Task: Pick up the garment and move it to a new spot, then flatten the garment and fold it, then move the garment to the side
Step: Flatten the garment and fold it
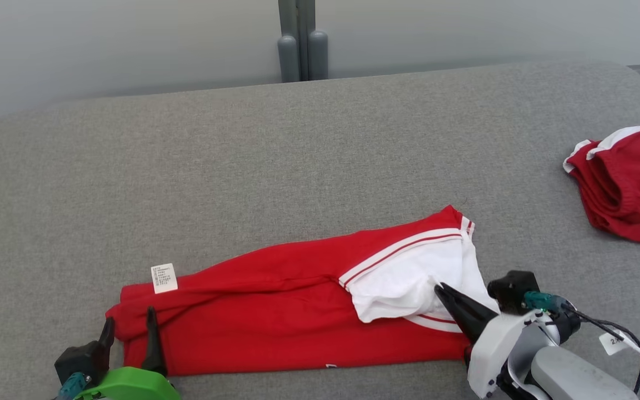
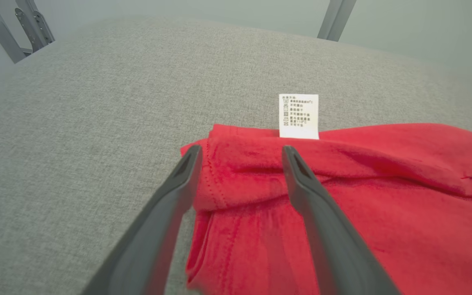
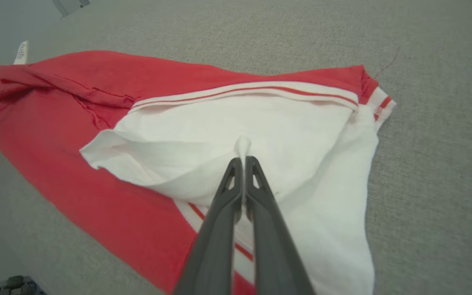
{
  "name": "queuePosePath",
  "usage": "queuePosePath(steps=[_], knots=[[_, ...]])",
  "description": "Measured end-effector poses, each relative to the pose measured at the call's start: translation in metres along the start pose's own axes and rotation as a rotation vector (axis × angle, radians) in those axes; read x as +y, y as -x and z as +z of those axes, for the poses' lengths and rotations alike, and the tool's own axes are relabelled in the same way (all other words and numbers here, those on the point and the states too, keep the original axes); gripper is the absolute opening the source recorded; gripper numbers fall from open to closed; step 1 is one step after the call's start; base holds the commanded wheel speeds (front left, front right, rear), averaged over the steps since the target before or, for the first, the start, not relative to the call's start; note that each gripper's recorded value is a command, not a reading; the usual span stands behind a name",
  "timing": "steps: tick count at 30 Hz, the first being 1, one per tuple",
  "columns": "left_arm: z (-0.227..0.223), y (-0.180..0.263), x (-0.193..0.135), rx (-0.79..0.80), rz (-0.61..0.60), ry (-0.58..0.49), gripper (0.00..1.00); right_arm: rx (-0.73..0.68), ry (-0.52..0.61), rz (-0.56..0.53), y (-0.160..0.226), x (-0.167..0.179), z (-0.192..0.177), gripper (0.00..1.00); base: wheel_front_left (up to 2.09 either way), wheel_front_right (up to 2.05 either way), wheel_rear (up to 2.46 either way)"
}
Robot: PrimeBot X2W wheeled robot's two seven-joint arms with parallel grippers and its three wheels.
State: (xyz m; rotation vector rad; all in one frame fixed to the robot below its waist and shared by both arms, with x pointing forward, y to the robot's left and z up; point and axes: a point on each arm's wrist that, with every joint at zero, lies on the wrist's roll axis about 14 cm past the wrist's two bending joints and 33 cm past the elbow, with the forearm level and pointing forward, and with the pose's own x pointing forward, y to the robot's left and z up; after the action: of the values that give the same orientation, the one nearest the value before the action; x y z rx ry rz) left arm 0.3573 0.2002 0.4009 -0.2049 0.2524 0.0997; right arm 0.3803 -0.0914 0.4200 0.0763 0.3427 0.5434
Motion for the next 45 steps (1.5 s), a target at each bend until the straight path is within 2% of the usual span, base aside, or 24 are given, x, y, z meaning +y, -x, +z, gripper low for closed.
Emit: queuePosePath(steps=[4, 5, 6, 13, 22, 29, 37, 42, 43, 44, 45], knots=[[0.002, -0.002, -0.007, -0.007, -0.023, -0.003, 1.00, 0.012, 0.003, 0.005, 0.021, 0.000, -0.010, 0.00, 0.00, 0.00, 0.00], [0.003, -0.002, -0.010, -0.007, -0.032, -0.003, 1.00, 0.006, -0.010, -0.010, 0.026, -0.005, -0.010, 0.71, 0.00, 0.00, 0.00], [0.003, -0.003, -0.013, -0.008, -0.041, -0.004, 1.00, -0.003, -0.020, -0.027, 0.032, -0.010, -0.010, 1.00, 0.00, 0.00, 0.00], [0.003, -0.005, -0.029, -0.007, -0.087, -0.008, 1.00, -0.076, -0.088, -0.142, 0.054, -0.039, -0.002, 1.00, 0.00, 0.00, 0.00], [0.004, -0.002, -0.026, -0.011, -0.084, -0.016, 1.00, -0.109, -0.128, -0.188, 0.028, -0.045, 0.007, 1.00, 0.00, 0.00, 0.00], [-0.001, 0.003, -0.012, 0.001, -0.040, -0.012, 1.00, -0.049, -0.202, -0.241, 0.003, -0.052, -0.009, 1.00, 0.00, 0.00, 0.00], [-0.007, 0.002, -0.002, 0.020, -0.013, -0.020, 1.00, 0.033, -0.273, -0.227, -0.010, -0.040, -0.034, 1.00, 0.00, 0.00, 0.00], [-0.002, -0.003, -0.008, 0.007, -0.031, -0.022, 1.00, 0.071, -0.301, -0.227, -0.010, -0.037, -0.044, 1.00, 0.00, 0.00, 0.00], [-0.002, -0.003, -0.009, 0.008, -0.034, -0.022, 1.00, 0.080, -0.301, -0.219, -0.012, -0.034, -0.045, 0.92, 0.00, 0.00, 0.00], [-0.002, -0.003, -0.010, 0.009, -0.036, -0.021, 1.00, 0.091, -0.303, -0.213, -0.013, -0.033, -0.046, 0.55, 0.00, 0.00, 0.00], [-0.002, -0.004, -0.011, 0.009, -0.039, -0.022, 1.00, 0.092, -0.322, -0.216, -0.014, -0.032, -0.046, 0.32, 0.00, 0.00, 0.00]])
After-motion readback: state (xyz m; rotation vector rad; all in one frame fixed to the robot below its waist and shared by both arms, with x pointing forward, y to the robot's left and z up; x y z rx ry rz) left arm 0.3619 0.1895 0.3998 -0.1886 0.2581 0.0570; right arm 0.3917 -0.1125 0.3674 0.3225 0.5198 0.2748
